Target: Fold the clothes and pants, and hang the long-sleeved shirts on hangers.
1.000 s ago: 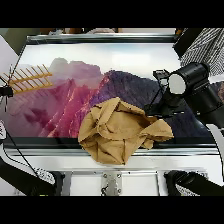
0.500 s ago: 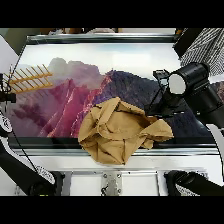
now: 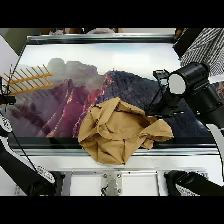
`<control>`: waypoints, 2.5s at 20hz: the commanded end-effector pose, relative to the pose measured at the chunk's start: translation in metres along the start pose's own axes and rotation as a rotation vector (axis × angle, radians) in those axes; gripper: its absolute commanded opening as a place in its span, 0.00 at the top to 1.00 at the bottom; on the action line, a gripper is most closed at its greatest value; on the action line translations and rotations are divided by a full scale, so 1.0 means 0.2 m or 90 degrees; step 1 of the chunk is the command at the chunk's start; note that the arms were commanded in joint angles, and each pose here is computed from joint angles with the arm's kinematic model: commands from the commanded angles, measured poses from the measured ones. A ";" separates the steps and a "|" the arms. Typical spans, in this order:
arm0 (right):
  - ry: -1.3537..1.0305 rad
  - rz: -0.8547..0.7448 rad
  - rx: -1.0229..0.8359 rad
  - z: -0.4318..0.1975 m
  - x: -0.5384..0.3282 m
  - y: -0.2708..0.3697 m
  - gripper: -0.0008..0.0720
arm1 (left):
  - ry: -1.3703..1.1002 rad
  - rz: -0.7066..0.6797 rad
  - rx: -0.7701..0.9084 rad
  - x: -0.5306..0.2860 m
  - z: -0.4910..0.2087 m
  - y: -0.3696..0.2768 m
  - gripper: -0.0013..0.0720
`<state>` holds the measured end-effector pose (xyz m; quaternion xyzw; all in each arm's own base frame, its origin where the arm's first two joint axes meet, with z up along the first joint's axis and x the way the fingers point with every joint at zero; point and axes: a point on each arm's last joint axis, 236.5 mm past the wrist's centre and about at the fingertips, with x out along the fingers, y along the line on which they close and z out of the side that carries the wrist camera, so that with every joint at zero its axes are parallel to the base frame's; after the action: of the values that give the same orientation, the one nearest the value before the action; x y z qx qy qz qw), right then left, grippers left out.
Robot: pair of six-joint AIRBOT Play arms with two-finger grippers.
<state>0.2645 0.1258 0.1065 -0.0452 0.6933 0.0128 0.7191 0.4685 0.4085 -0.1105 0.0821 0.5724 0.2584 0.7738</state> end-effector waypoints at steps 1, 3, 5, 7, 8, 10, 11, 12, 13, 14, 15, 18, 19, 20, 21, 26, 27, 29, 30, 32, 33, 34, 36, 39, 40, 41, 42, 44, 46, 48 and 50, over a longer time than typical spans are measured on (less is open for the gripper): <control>0.001 0.000 -0.001 0.00 0.00 0.00 0.97 | -0.005 0.001 0.000 0.00 0.01 0.01 0.68; 0.001 0.000 -0.001 0.00 0.00 0.00 0.97 | -0.005 0.001 -0.001 0.00 0.01 0.00 0.93; 0.001 0.000 -0.001 0.00 0.00 0.00 0.97 | -0.005 0.000 -0.002 0.00 0.01 0.00 0.96; 0.001 0.000 -0.001 0.00 0.00 0.00 0.97 | -0.002 -0.001 -0.002 0.00 0.01 0.00 0.96; 0.001 0.000 -0.001 0.00 0.00 0.00 0.97 | 0.001 -0.001 -0.001 -0.01 0.00 0.00 0.96; 0.001 0.000 -0.001 0.00 0.00 0.00 0.97 | 0.001 -0.002 -0.003 -0.04 0.01 0.01 0.96; 0.001 0.000 -0.001 0.00 0.00 0.00 0.97 | -0.005 0.000 -0.003 -0.06 0.03 0.01 0.96; 0.001 0.000 -0.001 0.00 0.00 0.00 0.97 | -0.012 0.001 -0.006 -0.09 0.05 0.02 0.96; 0.001 0.000 -0.001 0.00 0.00 0.00 0.97 | -0.023 -0.001 -0.010 -0.14 0.08 0.02 0.96; 0.001 0.000 -0.001 0.00 0.00 0.00 0.97 | -0.035 -0.009 -0.021 -0.18 0.11 0.02 0.96; 0.001 0.000 -0.001 0.00 0.00 0.00 0.97 | -0.049 -0.019 -0.032 -0.23 0.14 0.01 0.96; 0.001 0.000 -0.001 0.00 0.00 0.00 0.97 | -0.077 -0.021 -0.035 -0.38 0.22 0.01 0.96; 0.001 0.000 -0.001 0.00 0.00 0.00 0.97 | -0.088 -0.020 -0.035 -0.43 0.25 0.02 0.96; 0.001 0.000 -0.001 0.00 0.00 0.00 0.97 | -0.098 -0.019 -0.032 -0.49 0.28 0.02 0.96; 0.001 0.000 -0.001 0.00 0.00 0.00 0.97 | -0.109 -0.017 -0.030 -0.54 0.30 0.01 0.96; 0.001 0.000 -0.001 0.00 0.00 0.00 0.97 | -0.156 -0.009 -0.029 -0.78 0.40 0.03 0.96; 0.001 0.000 -0.001 0.00 0.00 0.00 0.97 | -0.161 -0.009 -0.027 -0.81 0.41 0.03 0.96; 0.001 0.000 -0.001 0.00 0.00 0.00 0.97 | -0.164 -0.009 -0.028 -0.85 0.42 0.03 0.96; 0.001 0.000 -0.001 0.00 0.00 0.00 0.97 | -0.162 -0.011 -0.029 -0.85 0.42 0.03 0.96; 0.001 0.000 -0.001 0.00 0.00 0.00 0.97 | -0.148 -0.015 -0.033 -0.85 0.39 0.01 0.96; 0.001 0.000 -0.001 0.00 0.00 0.00 0.97 | -0.146 -0.016 -0.041 -0.85 0.39 0.01 0.96; 0.001 0.000 -0.001 0.00 0.00 0.00 0.97 | -0.149 -0.017 -0.040 -0.86 0.40 0.00 0.96; 0.001 0.000 -0.001 0.00 0.00 0.00 0.97 | -0.165 -0.012 -0.042 -0.89 0.42 0.02 0.96; 0.002 0.000 -0.001 0.00 0.00 0.00 0.97 | -0.205 -0.003 -0.046 -0.98 0.49 0.04 0.96; 0.002 -0.001 -0.001 0.00 0.00 0.00 0.97 | -0.219 0.000 -0.051 -1.02 0.51 0.06 0.96; 0.002 0.000 -0.001 0.00 0.00 0.00 0.97 | -0.230 0.003 -0.053 -1.06 0.52 0.08 0.96; 0.002 -0.001 -0.001 0.00 0.00 0.00 0.97 | -0.239 0.006 -0.056 -1.09 0.53 0.09 0.96; 0.002 -0.001 -0.001 0.00 0.00 0.00 0.97 | -0.252 0.009 -0.061 -1.16 0.54 0.12 0.96; 0.002 -0.001 -0.001 0.00 0.00 0.00 0.97 | -0.269 0.010 -0.063 -1.23 0.56 0.12 0.96; 0.003 -0.001 -0.001 0.00 0.01 0.00 0.97 | -0.292 0.007 -0.056 -1.34 0.60 0.09 0.96; 0.005 -0.002 -0.001 0.00 0.01 0.00 0.97 | -0.318 -0.004 -0.039 -1.47 0.64 0.00 0.96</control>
<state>0.2649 0.1260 0.1052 -0.0460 0.6949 0.0121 0.7175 0.5188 0.3099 0.1574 0.1082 0.3741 0.2596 0.8837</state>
